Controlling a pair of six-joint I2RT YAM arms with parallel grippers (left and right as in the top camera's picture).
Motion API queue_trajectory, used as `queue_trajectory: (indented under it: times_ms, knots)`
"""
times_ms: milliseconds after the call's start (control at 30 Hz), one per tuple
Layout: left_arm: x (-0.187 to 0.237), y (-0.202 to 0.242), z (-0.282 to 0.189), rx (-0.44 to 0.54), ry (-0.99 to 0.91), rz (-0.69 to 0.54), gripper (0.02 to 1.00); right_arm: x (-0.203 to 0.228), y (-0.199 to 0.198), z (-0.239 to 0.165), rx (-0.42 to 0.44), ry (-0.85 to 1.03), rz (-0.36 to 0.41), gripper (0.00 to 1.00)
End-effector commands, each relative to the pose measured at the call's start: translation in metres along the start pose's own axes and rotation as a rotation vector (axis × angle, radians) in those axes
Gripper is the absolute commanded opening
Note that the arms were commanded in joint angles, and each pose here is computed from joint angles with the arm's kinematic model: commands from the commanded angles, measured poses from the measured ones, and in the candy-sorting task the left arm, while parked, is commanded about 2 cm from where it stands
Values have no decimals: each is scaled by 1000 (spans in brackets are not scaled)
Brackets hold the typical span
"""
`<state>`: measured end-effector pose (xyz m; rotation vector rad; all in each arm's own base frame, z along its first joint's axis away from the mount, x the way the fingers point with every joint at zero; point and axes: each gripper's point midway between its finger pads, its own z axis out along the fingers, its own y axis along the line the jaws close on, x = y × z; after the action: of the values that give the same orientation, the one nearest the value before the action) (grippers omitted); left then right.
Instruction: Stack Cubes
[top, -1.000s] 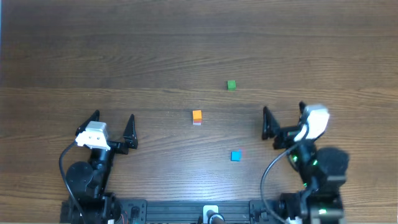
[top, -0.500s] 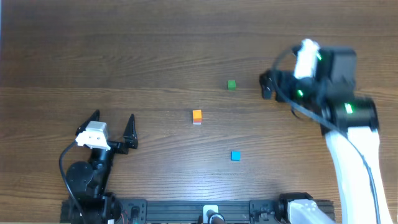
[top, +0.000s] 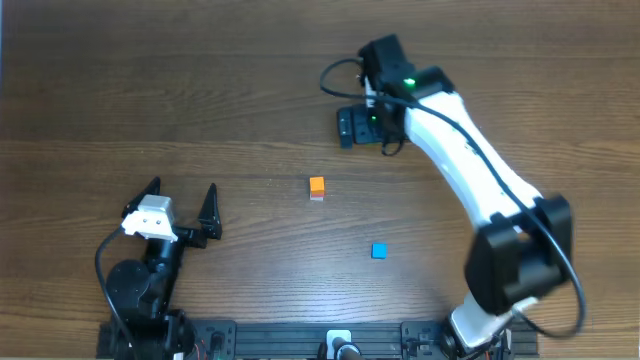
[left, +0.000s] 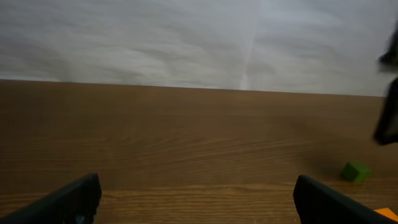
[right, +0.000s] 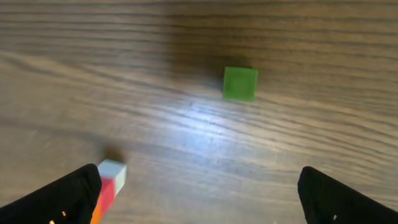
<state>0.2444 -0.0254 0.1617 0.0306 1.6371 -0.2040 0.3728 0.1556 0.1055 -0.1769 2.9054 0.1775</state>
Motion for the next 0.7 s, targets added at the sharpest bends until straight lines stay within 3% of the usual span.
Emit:
queue_trajectory:
  times_ms: [33, 300, 700]
  knots:
    - [2, -2, 0, 12, -1, 15, 1000, -14, -9, 24, 67, 17, 63, 993]
    - [2, -2, 0, 12, -1, 15, 1000, -17, -28, 58, 163, 51, 94, 991]
    - [2, -2, 0, 12, -1, 15, 1000, -15, -42, 86, 180, 89, 104, 969]
